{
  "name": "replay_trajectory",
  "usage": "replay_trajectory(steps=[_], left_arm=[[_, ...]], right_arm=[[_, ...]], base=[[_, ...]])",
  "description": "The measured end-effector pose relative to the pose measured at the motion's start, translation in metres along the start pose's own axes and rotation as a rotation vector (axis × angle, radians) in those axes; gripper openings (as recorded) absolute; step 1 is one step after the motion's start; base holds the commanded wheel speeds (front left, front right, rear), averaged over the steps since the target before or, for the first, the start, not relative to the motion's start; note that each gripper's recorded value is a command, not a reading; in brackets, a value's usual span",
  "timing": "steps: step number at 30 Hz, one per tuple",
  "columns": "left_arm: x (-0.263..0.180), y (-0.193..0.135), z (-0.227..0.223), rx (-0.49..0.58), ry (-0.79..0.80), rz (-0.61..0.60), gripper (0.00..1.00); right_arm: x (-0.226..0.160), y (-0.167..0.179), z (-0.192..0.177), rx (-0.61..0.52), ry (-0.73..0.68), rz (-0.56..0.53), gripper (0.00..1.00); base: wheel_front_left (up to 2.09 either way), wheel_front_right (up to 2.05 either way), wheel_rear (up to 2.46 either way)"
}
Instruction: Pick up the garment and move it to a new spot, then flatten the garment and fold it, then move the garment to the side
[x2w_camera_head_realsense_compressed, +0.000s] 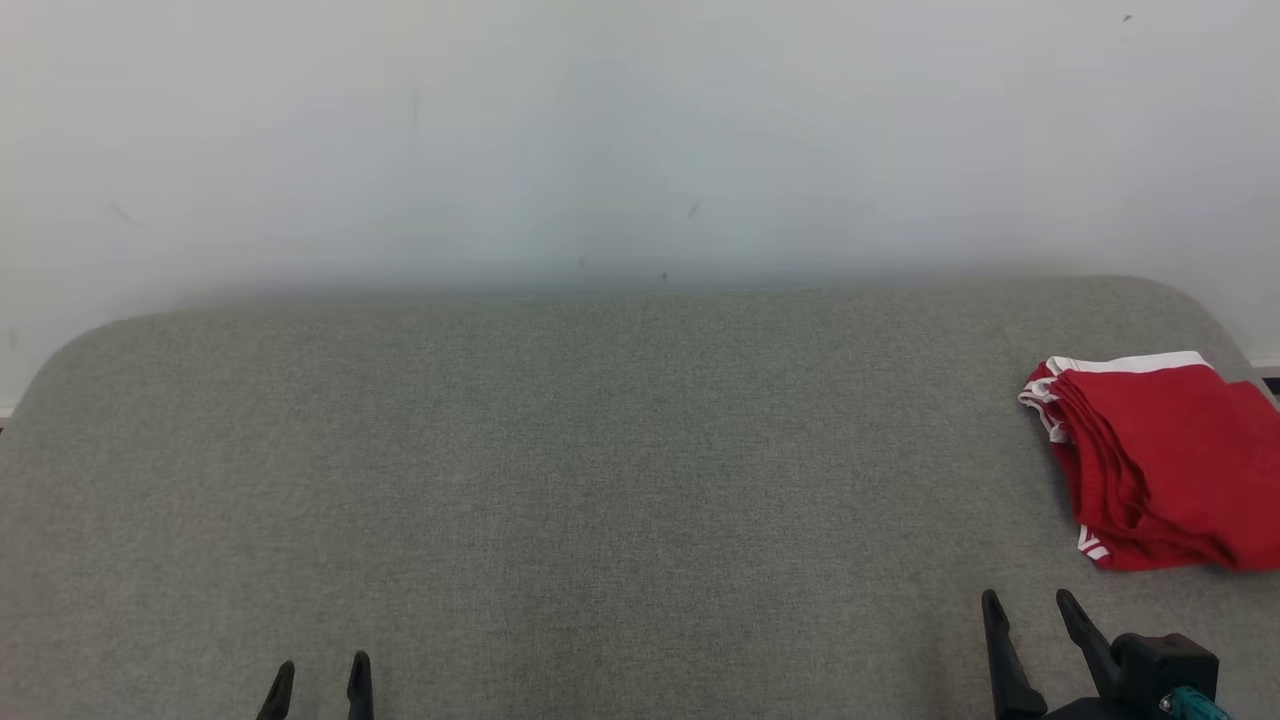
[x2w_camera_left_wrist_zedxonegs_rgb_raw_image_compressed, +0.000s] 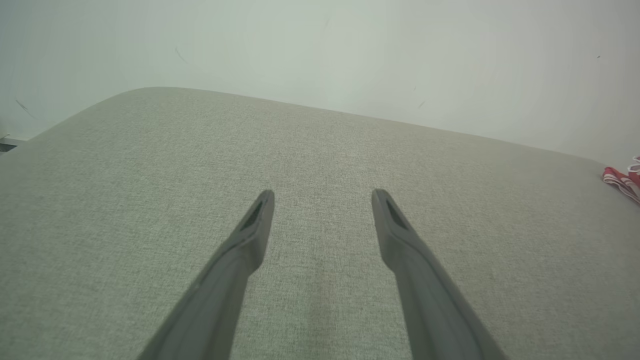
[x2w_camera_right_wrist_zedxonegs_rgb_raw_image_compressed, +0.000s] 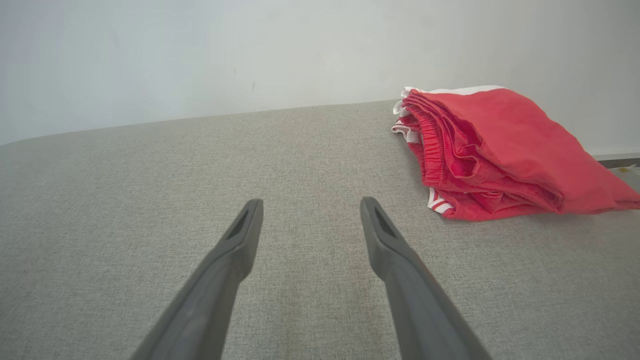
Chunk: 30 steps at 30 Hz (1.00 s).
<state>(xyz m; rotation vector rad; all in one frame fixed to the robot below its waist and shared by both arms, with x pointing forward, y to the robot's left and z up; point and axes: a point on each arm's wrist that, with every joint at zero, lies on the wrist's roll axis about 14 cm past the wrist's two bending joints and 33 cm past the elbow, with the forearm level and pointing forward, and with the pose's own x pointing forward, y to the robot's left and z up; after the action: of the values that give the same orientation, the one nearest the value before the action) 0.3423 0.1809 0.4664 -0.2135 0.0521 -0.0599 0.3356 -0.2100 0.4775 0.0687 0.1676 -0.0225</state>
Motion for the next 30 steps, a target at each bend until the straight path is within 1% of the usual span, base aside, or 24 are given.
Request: replay_trajectory(steps=[19,25,26,30], left_arm=[[0.003,0.002,0.003,0.004,-0.011,0.011,1.0],[0.002,0.003,0.004,-0.003,-0.016,0.013,1.0],[0.002,0.003,0.002,-0.006,-0.009,0.015,0.0],[-0.001,0.003,-0.01,-0.015,0.028,0.024,0.0]], right_arm=[[-0.004,-0.002,-0.006,0.013,0.013,-0.008,1.0],[-0.003,0.004,-0.007,0.015,0.018,0.01,1.0],[-0.003,0.004,-0.01,0.017,0.029,0.01,0.0],[-0.006,0.003,-0.023,0.024,0.068,0.006,0.0]], base=[[0.0,0.0,0.0],[0.0,0.0,0.0],[0.0,0.0,0.0],[0.0,0.0,0.0]])
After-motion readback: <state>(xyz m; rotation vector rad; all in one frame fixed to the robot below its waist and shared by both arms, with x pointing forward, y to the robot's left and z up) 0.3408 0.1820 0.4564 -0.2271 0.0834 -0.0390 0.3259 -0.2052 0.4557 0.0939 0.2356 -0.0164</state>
